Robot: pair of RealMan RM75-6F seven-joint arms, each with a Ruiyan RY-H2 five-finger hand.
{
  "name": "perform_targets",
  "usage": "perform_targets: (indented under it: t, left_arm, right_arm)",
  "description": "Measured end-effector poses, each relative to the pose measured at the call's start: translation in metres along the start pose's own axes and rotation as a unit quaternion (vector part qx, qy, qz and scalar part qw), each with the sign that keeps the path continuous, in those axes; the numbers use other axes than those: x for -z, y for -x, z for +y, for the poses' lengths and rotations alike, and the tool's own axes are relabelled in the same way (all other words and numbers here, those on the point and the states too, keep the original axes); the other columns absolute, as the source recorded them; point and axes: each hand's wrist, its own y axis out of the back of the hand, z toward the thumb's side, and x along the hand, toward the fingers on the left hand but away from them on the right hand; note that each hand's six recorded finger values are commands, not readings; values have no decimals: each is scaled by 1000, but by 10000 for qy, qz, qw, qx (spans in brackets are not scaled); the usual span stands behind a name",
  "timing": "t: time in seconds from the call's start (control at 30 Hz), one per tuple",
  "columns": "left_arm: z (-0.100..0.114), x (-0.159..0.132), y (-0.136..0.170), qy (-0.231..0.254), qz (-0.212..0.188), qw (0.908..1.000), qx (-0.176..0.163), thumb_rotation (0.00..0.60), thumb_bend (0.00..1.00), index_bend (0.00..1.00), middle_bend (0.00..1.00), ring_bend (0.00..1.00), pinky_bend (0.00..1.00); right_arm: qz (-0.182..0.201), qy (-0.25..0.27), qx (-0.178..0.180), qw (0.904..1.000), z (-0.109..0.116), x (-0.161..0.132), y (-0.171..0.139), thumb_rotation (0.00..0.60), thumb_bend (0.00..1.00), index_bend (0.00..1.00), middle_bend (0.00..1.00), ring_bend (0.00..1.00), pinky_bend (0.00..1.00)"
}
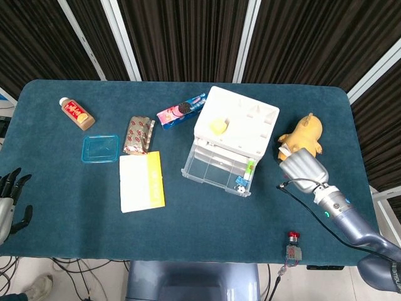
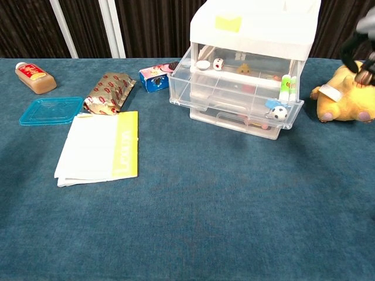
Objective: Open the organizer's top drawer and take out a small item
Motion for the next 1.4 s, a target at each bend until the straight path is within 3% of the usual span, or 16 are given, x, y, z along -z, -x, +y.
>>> perform_targets:
  t: [0.2, 0.57, 0.83, 1.4]
  left_arm:
    - [0, 1, 0, 0, 11, 10000, -2, 600, 474, 100, 0, 0, 0]
    - [-1, 1, -1, -5, 9, 10000, 13, 600, 474, 100, 0, 0, 0]
    - [-1, 1, -1, -7, 14, 10000, 22, 600, 474, 100, 0, 0, 0]
    - [-1, 1, -1, -4, 19, 10000, 17, 600, 474, 100, 0, 0, 0]
  right_arm:
    - [120, 43, -282, 9995, -34, -18, 4, 600, 380, 572, 1000, 1000, 1000]
    - [90, 489, -378, 9980, -75, -55, 16, 600, 379, 572, 1000, 1000, 1000]
    - [86, 687, -350, 9970, -90, -73, 25, 600, 371, 572, 1000, 1000, 1000]
    - [95, 525, -466, 9975, -115, -96, 34, 600, 367, 572, 1000, 1000, 1000]
